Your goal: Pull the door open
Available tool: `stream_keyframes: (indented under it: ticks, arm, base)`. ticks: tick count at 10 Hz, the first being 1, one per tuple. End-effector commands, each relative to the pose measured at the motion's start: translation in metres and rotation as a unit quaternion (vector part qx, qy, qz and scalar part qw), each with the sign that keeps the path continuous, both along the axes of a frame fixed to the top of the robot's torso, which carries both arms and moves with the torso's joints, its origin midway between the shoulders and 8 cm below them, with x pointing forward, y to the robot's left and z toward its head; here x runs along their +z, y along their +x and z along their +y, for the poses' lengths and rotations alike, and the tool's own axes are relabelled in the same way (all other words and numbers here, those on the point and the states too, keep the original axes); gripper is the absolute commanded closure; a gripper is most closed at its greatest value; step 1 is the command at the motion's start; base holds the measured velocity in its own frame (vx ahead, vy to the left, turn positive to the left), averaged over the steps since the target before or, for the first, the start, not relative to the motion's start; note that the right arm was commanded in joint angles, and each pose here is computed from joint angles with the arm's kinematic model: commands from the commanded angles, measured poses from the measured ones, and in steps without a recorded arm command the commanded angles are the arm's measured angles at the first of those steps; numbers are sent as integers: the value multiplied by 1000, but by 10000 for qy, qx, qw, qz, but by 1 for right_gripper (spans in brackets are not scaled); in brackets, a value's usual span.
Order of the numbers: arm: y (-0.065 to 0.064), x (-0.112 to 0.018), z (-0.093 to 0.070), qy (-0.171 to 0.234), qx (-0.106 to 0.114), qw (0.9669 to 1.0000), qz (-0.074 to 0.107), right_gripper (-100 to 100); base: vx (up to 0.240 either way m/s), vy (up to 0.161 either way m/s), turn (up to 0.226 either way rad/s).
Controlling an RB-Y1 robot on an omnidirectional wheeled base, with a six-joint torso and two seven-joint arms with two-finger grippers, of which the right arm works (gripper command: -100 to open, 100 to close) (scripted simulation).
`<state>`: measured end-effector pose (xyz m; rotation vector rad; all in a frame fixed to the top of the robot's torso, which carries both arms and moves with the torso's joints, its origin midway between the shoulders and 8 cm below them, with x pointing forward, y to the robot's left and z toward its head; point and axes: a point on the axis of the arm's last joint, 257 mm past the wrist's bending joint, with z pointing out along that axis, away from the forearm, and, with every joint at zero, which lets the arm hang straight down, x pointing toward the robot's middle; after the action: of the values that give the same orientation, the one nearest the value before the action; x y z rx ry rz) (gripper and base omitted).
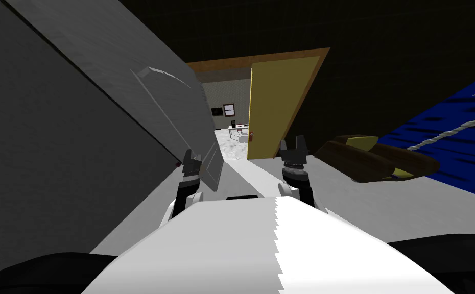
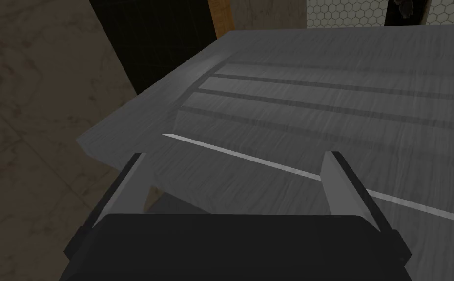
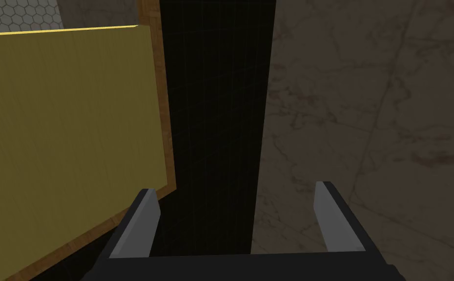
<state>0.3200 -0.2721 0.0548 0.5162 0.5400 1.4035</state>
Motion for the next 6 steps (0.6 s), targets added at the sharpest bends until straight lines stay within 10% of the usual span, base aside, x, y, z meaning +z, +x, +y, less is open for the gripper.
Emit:
stream_keyframes:
  ticks: [1, 6]
  arm:
    - [10, -10, -2, 11, 2, 9999, 131, -100]
    - [43, -45, -7, 59, -8, 9983, 573, -100]
  base:
    - [78, -34, 25]
    - [180, -17, 16]
